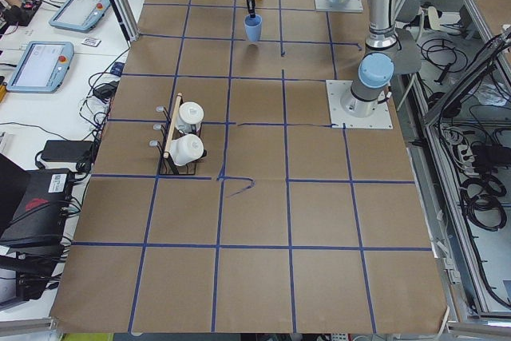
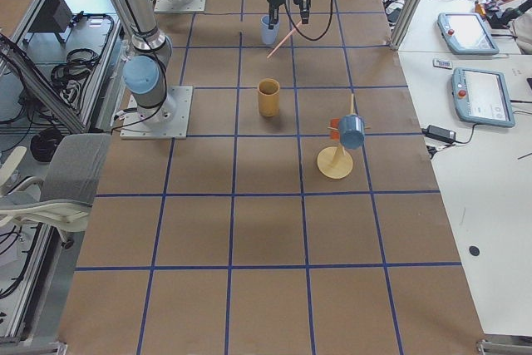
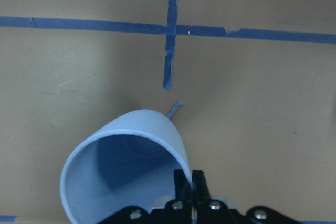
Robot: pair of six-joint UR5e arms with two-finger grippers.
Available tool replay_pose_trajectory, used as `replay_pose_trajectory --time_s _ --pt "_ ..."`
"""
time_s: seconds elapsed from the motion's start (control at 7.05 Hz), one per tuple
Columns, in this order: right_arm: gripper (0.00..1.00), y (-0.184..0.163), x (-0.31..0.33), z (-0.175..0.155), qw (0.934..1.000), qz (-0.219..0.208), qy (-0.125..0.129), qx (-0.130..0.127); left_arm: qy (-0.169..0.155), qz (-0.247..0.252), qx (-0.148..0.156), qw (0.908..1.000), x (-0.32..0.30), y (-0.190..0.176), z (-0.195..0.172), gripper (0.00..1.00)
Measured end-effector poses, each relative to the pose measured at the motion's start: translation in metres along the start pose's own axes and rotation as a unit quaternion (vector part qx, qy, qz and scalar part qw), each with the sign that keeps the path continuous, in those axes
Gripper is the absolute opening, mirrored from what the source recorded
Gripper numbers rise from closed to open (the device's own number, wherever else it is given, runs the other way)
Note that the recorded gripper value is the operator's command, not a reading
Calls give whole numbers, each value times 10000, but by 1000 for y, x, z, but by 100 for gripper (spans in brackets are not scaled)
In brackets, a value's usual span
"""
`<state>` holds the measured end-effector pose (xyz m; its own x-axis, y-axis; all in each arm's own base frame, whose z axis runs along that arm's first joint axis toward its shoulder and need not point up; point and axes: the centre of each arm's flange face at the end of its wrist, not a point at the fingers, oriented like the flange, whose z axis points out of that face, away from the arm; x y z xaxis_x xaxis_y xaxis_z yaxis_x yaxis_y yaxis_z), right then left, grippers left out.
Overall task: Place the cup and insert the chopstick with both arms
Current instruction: 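Carry the light-blue cup with the left gripper to the table center, then release the cup and raise the left gripper while the right gripper approaches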
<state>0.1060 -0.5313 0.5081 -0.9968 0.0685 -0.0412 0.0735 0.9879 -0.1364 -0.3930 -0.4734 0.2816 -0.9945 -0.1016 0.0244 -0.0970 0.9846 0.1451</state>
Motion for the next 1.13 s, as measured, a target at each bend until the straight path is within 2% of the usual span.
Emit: replay_pose_trajectory --time_s 0.14,0.85,1.13 --pt "0 0 0 0 10000 -7 2 -1 -16 -98 -35 9999 2 1 4 99" --pt "0 1 0 0 10000 -11 5 -7 -49 -95 13 9999 2 -2 2 100" --pt "0 0 0 0 10000 19 -3 -2 38 50 119 9999 -17 -17 -31 100"
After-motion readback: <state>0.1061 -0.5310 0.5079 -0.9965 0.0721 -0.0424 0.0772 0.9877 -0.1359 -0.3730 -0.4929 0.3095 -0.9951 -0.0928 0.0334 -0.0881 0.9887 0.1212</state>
